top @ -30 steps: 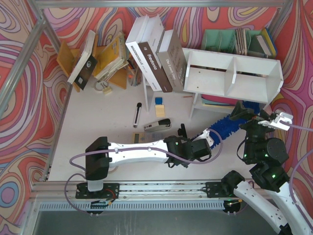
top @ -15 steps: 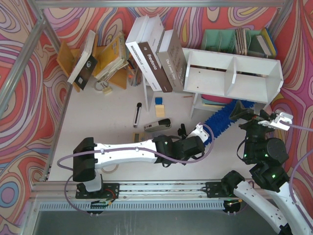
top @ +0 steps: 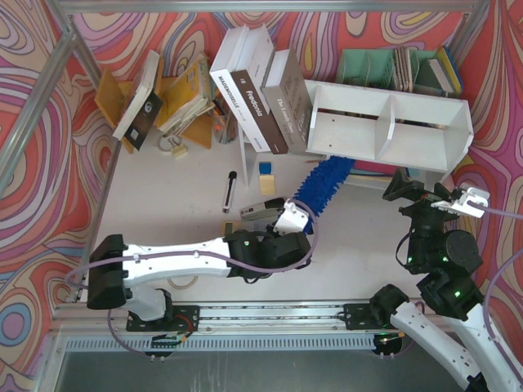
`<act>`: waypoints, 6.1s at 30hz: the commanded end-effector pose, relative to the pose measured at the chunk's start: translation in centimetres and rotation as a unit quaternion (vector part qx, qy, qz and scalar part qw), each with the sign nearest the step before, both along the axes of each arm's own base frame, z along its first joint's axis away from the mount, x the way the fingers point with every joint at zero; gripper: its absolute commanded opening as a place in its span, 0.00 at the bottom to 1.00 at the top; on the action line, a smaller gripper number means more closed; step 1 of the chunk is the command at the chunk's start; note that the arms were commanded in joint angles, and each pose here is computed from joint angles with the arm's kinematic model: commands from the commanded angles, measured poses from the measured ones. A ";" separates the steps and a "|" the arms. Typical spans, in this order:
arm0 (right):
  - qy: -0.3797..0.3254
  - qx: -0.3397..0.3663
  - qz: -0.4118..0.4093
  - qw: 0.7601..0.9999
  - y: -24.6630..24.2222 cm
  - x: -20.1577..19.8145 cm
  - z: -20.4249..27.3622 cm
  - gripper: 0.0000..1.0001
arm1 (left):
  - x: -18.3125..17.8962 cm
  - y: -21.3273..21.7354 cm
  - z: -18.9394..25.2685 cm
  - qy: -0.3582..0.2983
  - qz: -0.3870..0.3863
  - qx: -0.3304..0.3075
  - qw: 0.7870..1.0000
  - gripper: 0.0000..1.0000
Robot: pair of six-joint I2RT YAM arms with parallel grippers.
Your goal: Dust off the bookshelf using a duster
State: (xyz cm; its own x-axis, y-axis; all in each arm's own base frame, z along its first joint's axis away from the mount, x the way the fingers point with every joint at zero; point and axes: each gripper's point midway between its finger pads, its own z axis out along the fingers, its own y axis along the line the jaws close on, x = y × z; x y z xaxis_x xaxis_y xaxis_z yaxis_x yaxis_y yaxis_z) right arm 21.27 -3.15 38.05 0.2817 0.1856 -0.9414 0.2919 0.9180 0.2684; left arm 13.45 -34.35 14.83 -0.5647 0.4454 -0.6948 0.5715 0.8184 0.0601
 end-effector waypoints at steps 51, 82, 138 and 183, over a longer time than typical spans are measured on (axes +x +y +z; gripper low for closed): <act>-0.008 0.003 -0.009 1.000 -0.4 -0.2 0.3 0.99 | 0.7 -3.1 -1.8 0.030 -0.026 0.046 0.998 0.00; -0.006 0.003 -0.007 1.000 -0.3 -0.1 0.2 0.99 | -0.8 -0.6 -2.2 -0.004 -0.038 0.025 0.999 0.00; -0.002 0.001 -0.009 1.000 -0.1 0.3 0.1 0.99 | -6.6 4.5 -2.0 0.045 -0.170 0.064 0.982 0.00; -0.006 0.003 -0.008 1.000 -0.3 -0.1 0.2 0.99 | 0.2 4.2 -5.8 -0.007 0.001 0.090 0.996 0.00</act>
State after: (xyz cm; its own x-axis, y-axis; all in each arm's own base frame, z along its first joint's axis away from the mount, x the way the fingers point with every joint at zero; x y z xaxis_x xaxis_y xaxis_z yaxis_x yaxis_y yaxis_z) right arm 21.60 -2.97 37.77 0.2693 0.1794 -0.9462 0.2952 0.9198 0.2584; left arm 12.28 -29.05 7.78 -0.5693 0.6164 -0.5440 0.6098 0.7604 0.2235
